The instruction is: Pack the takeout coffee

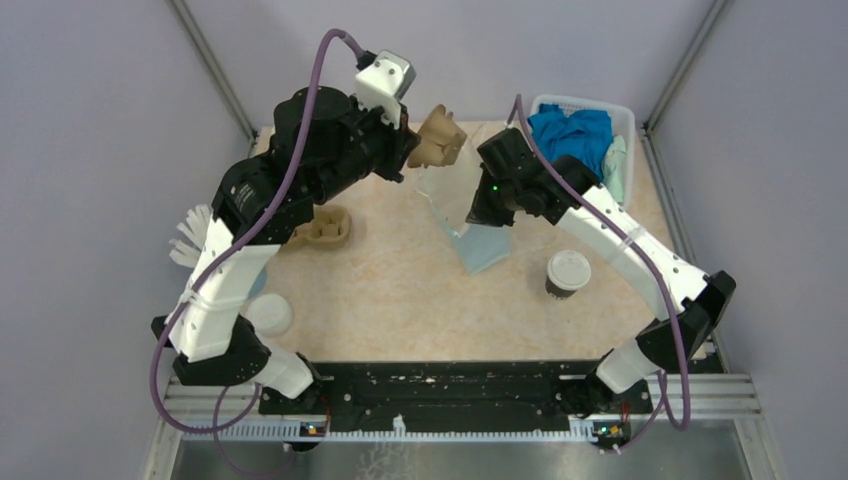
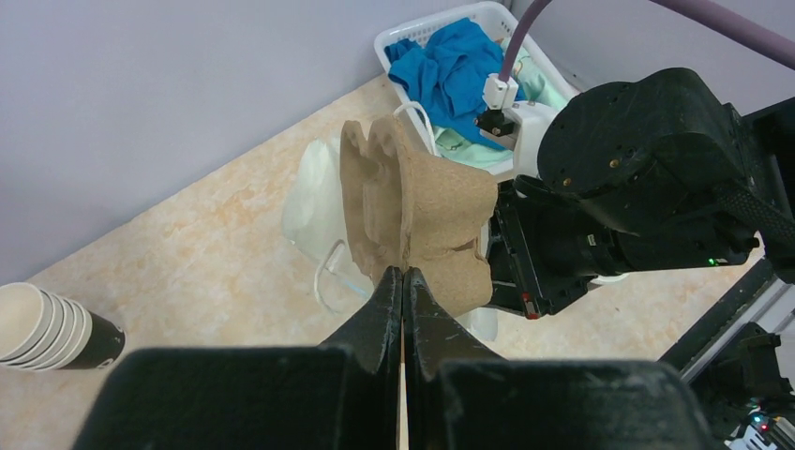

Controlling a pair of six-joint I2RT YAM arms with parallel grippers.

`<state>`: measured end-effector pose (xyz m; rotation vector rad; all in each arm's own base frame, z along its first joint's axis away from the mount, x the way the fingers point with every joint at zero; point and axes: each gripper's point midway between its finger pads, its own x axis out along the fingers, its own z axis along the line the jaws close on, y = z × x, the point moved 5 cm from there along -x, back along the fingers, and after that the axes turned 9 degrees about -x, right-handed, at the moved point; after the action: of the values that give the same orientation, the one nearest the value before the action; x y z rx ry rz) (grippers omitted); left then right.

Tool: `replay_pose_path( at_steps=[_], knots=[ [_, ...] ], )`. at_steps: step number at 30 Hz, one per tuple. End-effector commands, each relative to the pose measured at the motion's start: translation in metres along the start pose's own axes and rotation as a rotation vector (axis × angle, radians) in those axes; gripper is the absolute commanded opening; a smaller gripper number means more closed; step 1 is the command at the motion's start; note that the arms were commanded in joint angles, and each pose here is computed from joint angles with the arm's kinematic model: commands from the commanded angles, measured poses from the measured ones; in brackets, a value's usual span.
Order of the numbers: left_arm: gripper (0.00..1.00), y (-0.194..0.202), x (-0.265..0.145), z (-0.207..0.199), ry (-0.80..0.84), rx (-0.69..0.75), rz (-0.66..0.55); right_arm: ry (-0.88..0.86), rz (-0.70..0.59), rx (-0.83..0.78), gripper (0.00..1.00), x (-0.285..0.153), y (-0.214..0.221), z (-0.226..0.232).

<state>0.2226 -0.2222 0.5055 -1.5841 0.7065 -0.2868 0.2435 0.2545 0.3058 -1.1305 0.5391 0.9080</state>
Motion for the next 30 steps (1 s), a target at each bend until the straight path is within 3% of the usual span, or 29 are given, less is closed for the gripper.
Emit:
replay_pose_path(
  at_steps=[1,23,30],
  knots=[
    [0.0,-0.012,0.003,-0.008,0.05,0.0,-0.056,-0.065,-0.039,-0.018,0.0,-0.017,-0.007,0.001],
    [0.0,0.042,0.054,-0.013,0.084,0.13,0.135,-0.243,-0.008,-0.12,0.0,-0.022,-0.007,-0.011],
    [0.0,0.058,0.074,-0.017,0.055,0.23,0.182,-0.258,0.033,-0.158,0.0,-0.017,-0.011,-0.027]
  ],
)
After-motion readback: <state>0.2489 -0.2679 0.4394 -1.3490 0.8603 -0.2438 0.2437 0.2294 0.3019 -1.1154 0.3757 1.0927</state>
